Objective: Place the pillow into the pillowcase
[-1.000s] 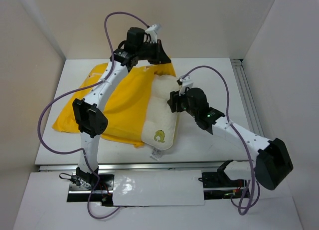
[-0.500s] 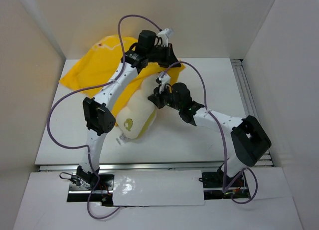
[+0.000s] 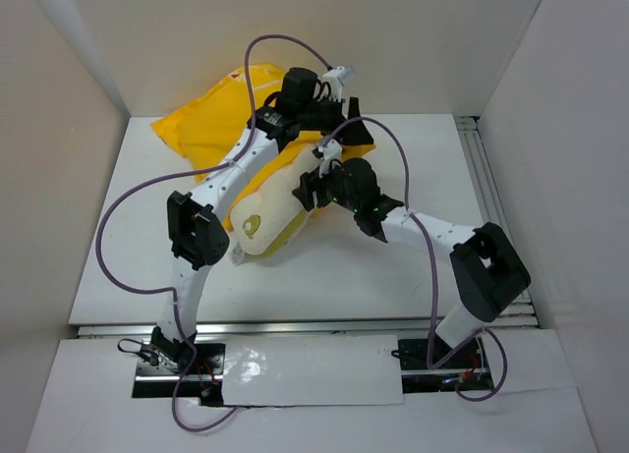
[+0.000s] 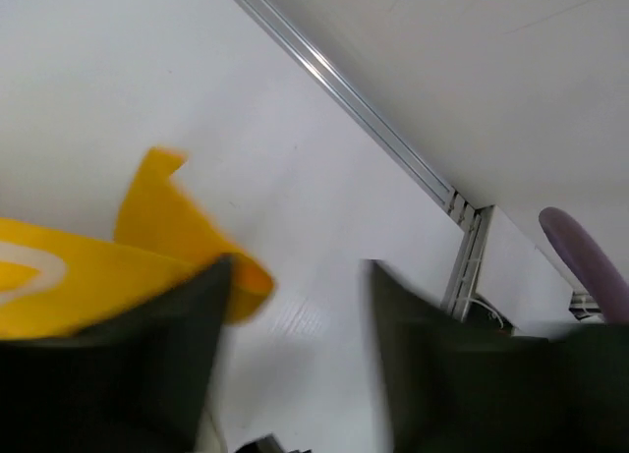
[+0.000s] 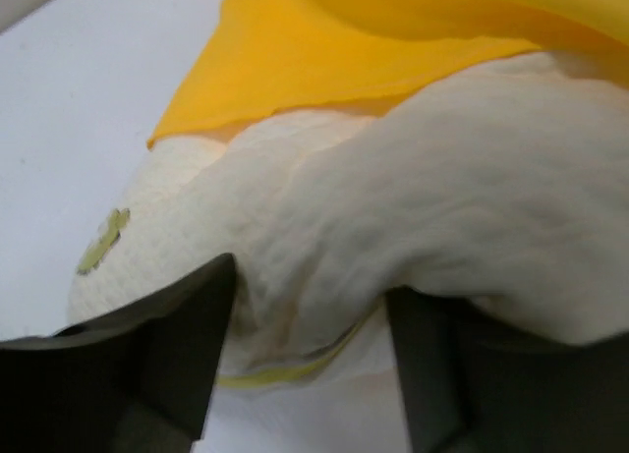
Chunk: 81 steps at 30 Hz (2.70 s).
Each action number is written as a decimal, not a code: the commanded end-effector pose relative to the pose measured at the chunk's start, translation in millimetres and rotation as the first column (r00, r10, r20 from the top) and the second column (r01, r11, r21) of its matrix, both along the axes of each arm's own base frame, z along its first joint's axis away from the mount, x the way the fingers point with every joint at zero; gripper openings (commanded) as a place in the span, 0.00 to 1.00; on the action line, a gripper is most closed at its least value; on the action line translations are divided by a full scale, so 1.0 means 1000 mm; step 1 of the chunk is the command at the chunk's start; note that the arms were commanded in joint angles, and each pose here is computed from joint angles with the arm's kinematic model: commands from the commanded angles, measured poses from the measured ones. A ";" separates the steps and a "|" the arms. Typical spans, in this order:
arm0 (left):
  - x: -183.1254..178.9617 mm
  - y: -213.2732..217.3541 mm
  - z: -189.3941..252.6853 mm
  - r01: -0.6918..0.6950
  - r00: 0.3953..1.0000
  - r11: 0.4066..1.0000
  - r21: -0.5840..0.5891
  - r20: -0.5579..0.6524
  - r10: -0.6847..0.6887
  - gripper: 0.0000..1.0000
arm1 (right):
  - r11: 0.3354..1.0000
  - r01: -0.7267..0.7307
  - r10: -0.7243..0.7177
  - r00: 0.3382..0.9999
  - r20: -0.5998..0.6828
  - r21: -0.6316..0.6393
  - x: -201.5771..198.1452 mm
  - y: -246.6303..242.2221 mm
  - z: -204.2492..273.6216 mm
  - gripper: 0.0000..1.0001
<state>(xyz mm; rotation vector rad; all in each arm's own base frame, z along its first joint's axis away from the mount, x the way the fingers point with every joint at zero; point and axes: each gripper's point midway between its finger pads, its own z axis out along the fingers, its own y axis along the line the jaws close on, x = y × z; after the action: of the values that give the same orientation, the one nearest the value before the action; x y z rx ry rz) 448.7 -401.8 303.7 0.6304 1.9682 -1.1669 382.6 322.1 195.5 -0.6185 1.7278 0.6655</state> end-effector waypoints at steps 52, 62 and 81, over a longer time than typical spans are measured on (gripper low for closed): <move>-0.222 0.382 -0.124 -0.895 0.184 0.290 0.340 -0.312 0.932 0.99 | 0.933 -0.108 0.022 0.969 -0.246 -0.342 -0.056 0.102 -0.111 0.00; -0.186 0.330 -0.135 -0.823 0.510 0.560 0.098 -0.305 0.804 0.99 | 0.997 -0.055 0.051 0.995 -0.081 -0.057 -0.003 0.068 0.082 0.00; -0.101 0.340 -0.144 -0.893 0.446 0.442 0.082 0.048 0.894 0.99 | 0.990 -0.136 0.137 0.989 -0.048 0.039 0.023 0.041 0.162 0.00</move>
<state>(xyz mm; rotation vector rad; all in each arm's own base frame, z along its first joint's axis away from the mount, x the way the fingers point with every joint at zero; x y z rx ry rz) 321.2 -71.9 131.3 -0.4861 2.0278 -0.4657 392.6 361.5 288.5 -0.7269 1.9283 0.7875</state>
